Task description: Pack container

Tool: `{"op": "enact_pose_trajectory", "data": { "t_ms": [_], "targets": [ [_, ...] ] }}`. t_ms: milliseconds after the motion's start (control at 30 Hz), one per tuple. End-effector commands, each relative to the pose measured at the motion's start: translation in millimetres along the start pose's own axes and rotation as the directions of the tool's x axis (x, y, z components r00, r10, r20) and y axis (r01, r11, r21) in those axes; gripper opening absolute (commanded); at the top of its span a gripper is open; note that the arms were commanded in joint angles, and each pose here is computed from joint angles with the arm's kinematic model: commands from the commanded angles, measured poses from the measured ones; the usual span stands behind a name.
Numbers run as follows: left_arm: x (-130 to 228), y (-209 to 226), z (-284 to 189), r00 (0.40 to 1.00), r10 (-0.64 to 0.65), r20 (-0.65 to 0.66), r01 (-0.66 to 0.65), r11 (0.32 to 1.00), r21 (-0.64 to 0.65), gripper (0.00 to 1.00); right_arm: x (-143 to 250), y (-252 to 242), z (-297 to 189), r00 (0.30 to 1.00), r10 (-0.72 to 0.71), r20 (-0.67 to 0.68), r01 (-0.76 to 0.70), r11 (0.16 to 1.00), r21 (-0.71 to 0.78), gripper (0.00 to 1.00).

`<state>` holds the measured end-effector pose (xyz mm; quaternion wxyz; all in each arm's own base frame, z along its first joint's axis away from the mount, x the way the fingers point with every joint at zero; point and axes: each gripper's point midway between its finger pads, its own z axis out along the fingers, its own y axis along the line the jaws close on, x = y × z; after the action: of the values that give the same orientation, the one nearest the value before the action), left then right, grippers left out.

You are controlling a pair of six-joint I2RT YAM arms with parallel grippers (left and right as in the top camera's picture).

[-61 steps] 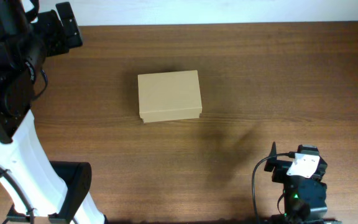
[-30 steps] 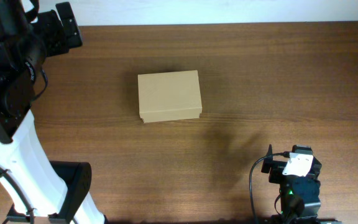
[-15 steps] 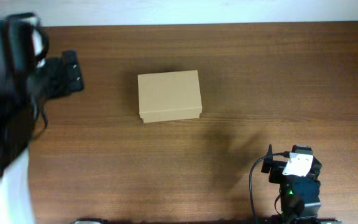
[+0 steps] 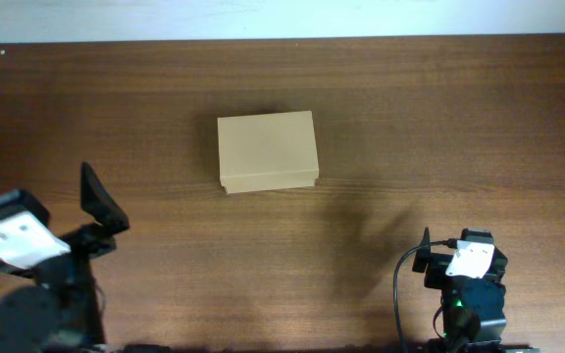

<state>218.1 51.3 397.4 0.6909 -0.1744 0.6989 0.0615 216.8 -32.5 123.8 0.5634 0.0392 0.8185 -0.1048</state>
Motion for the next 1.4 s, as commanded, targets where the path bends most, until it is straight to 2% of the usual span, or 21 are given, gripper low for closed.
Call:
{"op": "enact_pose_trajectory", "data": {
  "t_ms": [0, 133, 367, 700, 900, 1133, 1367],
  "targets": [
    [40, 11, -4, 1.0, -0.004, 0.016, 0.004, 1.0, -0.01, 1.0, 2, -3, 0, 1.0, 0.005, 0.001, -0.005, 1.0, 0.018, 0.99],
    [63, 14, -2, 0.996, -0.034, 0.08, 0.034, 0.999, 0.002, 1.0, 2, -3, 0, 1.0, 0.005, 0.001, -0.005, 1.0, 0.018, 0.99],
    [74, 14, 2, 0.962, -0.116, 0.247, 0.109, 0.993, 0.044, 1.0, 2, -3, 0, 1.0, 0.005, 0.001, -0.005, 1.0, 0.018, 0.99],
    [129, 20, 11, 0.95, -0.133, 0.281, 0.123, 0.991, 0.052, 1.0, 2, -3, 0, 1.0, 0.005, 0.001, -0.005, 1.0, 0.018, 0.99],
    [145, 34, 14, 0.948, -0.119, 0.293, 0.124, 0.992, 0.003, 1.0, 2, -3, 0, 1.0, 0.005, 0.001, -0.005, 1.0, 0.018, 0.99],
    [166, 40, 20, 0.963, -0.096, 0.254, 0.106, 0.994, -0.027, 1.0, 2, -3, 0, 1.0, 0.005, 0.001, -0.005, 1.0, 0.018, 0.99],
    [207, 44, 26, 0.996, -0.029, 0.09, 0.035, 0.997, -0.067, 1.0, 2, -3, 0, 1.0, 0.005, 0.001, -0.005, 1.0, 0.018, 0.99]
  ]
}}
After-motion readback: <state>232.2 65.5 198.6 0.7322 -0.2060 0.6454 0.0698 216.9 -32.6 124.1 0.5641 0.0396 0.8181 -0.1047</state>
